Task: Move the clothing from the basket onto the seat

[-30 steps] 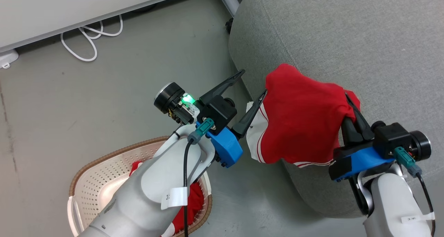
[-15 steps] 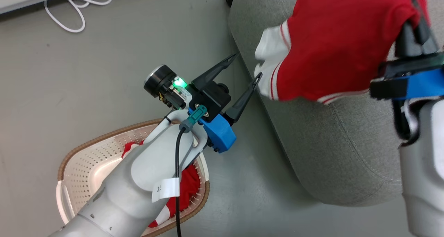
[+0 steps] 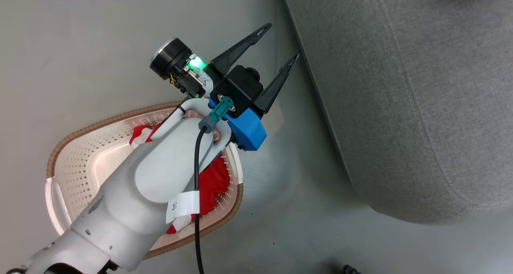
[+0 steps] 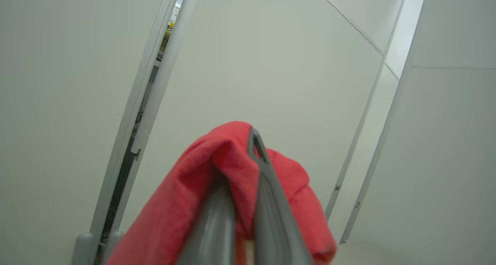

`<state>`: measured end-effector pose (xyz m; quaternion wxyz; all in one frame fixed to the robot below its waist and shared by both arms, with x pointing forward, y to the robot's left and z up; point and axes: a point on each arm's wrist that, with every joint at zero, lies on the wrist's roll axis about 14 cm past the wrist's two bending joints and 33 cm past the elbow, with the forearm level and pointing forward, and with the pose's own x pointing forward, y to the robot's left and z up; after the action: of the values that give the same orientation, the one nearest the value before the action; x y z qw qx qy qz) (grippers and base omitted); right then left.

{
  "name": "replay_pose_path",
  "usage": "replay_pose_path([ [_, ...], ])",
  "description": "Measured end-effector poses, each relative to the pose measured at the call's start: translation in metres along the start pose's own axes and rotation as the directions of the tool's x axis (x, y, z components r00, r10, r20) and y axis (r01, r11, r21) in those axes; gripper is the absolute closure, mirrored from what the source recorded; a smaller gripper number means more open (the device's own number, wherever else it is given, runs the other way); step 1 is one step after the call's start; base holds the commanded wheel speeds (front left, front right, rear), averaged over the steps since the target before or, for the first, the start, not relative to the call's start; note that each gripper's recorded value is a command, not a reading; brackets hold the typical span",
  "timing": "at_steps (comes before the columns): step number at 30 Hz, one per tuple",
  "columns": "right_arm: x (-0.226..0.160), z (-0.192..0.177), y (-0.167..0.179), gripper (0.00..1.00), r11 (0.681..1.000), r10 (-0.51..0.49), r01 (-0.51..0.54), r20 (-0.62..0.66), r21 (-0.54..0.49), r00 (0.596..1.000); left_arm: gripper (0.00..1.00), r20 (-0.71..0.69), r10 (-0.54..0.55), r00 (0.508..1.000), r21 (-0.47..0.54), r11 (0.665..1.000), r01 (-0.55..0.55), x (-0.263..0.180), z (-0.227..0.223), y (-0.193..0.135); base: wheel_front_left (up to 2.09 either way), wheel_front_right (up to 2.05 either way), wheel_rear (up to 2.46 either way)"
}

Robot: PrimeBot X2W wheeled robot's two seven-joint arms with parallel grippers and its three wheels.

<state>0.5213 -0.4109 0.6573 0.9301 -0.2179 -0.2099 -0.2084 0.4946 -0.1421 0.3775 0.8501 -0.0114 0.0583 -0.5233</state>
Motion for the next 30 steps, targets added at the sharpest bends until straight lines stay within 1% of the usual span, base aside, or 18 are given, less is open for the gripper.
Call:
replay_pose_path([
  [3, 0.002, -0.020, -0.012, 1.00, 0.999, -0.028, 0.027, -0.042, -0.030, 0.999, 0.00, -0.006, 0.001, 1.000, -0.011, 1.000, -0.001, 0.002, -0.010, 0.005, 0.00, 0.00, 0.00],
  [6, -0.005, -0.053, -0.020, 1.00, 0.998, -0.052, 0.045, -0.128, -0.054, 0.990, 0.00, -0.016, 0.003, 1.000, -0.020, 1.000, -0.003, 0.002, -0.020, 0.010, 0.00, 0.00, 0.00],
  [11, -0.023, -0.103, -0.022, 1.00, 0.996, -0.073, 0.055, -0.262, -0.074, 0.962, 0.00, -0.025, 0.007, 1.000, -0.034, 0.999, -0.007, 0.003, -0.033, 0.016, 0.00, 0.00, 0.00],
  [14, -0.036, -0.124, -0.019, 1.00, 0.996, -0.080, 0.062, -0.323, -0.065, 0.943, 0.00, -0.032, 0.004, 0.999, -0.042, 0.999, -0.006, 0.003, -0.040, 0.016, 0.00, 0.00, 0.00],
  [18, -0.062, -0.153, -0.014, 1.00, 0.997, -0.075, 0.054, -0.417, -0.062, 0.906, 0.00, -0.029, 0.003, 1.000, -0.042, 0.999, -0.005, 0.005, -0.041, 0.018, 0.00, 0.00, 0.00],
  [24, -0.103, -0.186, -0.006, 1.00, 0.997, -0.073, 0.059, -0.535, -0.043, 0.842, 0.00, -0.031, 0.005, 1.000, -0.044, 0.999, -0.006, 0.005, -0.043, 0.019, 0.00, 0.00, 0.00],
  [28, -0.125, -0.201, 0.001, 1.00, 0.998, -0.068, 0.063, -0.591, -0.030, 0.804, 0.00, -0.034, 0.005, 0.999, -0.041, 0.999, -0.006, 0.004, -0.043, 0.019, 0.00, 0.00, 0.00],
  [30, -0.131, -0.204, 0.004, 1.00, 0.998, -0.063, 0.062, -0.607, -0.023, 0.793, 0.00, -0.036, 0.006, 0.999, -0.037, 0.999, -0.008, 0.004, -0.043, 0.020, 0.00, 0.00, 0.00],
])
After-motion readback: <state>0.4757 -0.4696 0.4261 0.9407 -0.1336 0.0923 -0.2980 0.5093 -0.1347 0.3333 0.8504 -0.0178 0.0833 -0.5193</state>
